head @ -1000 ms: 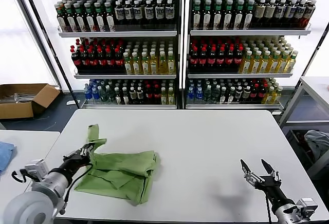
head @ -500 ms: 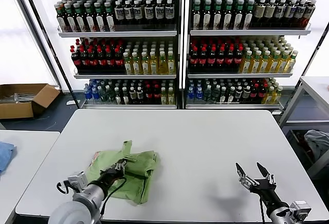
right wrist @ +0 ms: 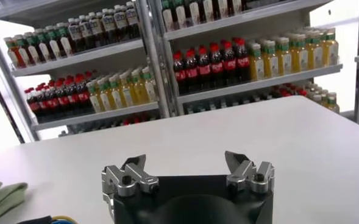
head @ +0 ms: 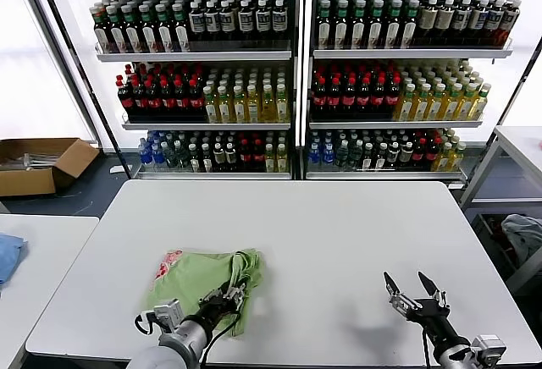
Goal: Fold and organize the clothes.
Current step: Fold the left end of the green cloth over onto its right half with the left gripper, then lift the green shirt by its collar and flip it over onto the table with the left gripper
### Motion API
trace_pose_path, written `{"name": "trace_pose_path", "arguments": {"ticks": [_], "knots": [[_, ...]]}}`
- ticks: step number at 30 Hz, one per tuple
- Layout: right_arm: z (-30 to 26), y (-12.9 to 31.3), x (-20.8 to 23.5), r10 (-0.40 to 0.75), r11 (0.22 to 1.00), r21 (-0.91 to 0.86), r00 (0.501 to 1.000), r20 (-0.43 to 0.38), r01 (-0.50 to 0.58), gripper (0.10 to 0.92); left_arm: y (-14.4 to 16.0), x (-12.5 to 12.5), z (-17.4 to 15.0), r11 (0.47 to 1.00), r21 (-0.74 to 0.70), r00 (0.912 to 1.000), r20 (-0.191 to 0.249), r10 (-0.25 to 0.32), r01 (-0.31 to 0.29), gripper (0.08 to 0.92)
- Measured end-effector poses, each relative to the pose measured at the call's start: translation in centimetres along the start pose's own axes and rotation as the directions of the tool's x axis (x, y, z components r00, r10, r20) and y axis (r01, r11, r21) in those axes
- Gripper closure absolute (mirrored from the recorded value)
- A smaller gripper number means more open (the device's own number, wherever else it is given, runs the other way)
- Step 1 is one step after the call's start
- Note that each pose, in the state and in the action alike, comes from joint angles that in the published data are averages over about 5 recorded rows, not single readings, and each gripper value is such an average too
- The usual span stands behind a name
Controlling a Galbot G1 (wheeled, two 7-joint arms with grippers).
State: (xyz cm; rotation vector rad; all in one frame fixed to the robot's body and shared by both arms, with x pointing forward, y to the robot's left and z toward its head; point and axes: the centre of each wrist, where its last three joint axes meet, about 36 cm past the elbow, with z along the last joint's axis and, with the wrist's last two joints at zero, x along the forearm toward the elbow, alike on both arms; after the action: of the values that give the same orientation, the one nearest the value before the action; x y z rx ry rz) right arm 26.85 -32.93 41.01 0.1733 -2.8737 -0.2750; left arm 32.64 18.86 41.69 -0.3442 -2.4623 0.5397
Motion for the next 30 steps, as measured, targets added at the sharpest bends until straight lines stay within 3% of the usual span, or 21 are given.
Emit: {"name": "trace_pose_path", "arguments": {"ticks": [11, 17, 20, 24, 30], "knots": [[-0.3, 0.1, 0.0, -0.004, 1.0, 0.003, 1.0, 0.011, 0.004, 0.2, -1.5, 0.3, 0.6, 1.0, 0.01, 0.9998, 0.01, 0.018, -0.018, 0.234], [-0.4, -0.2, 0.2, 0.0, 1.0, 0.002, 1.0, 0.016, 0.0, 0.2, -0.9, 2.5, -1.5, 1.0, 0.015, 0.9972, 0.074, -0.01, 0.009, 0.178], [-0.2, -0.2, 0.2, 0.0, 1.0, 0.0, 1.0, 0.015, 0.0, 0.2, 0.2, 4.0, -3.4, 0.999, 0.013, 0.9909, 0.129, -0.039, 0.038, 0.177], [-0.1, 0.0, 0.1, -0.005, 1.0, -0.003, 1.0, 0.017, 0.005, 0.2, 2.7, 5.6, -5.7, 0.994, -0.009, 0.976, 0.191, -0.105, 0.108, 0.177], [0.0, 0.2, 0.1, -0.008, 1.0, -0.004, 1.0, 0.016, 0.009, 0.2, 6.8, 6.5, -7.1, 0.972, -0.064, 0.9538, 0.217, -0.207, 0.226, 0.177]]}}
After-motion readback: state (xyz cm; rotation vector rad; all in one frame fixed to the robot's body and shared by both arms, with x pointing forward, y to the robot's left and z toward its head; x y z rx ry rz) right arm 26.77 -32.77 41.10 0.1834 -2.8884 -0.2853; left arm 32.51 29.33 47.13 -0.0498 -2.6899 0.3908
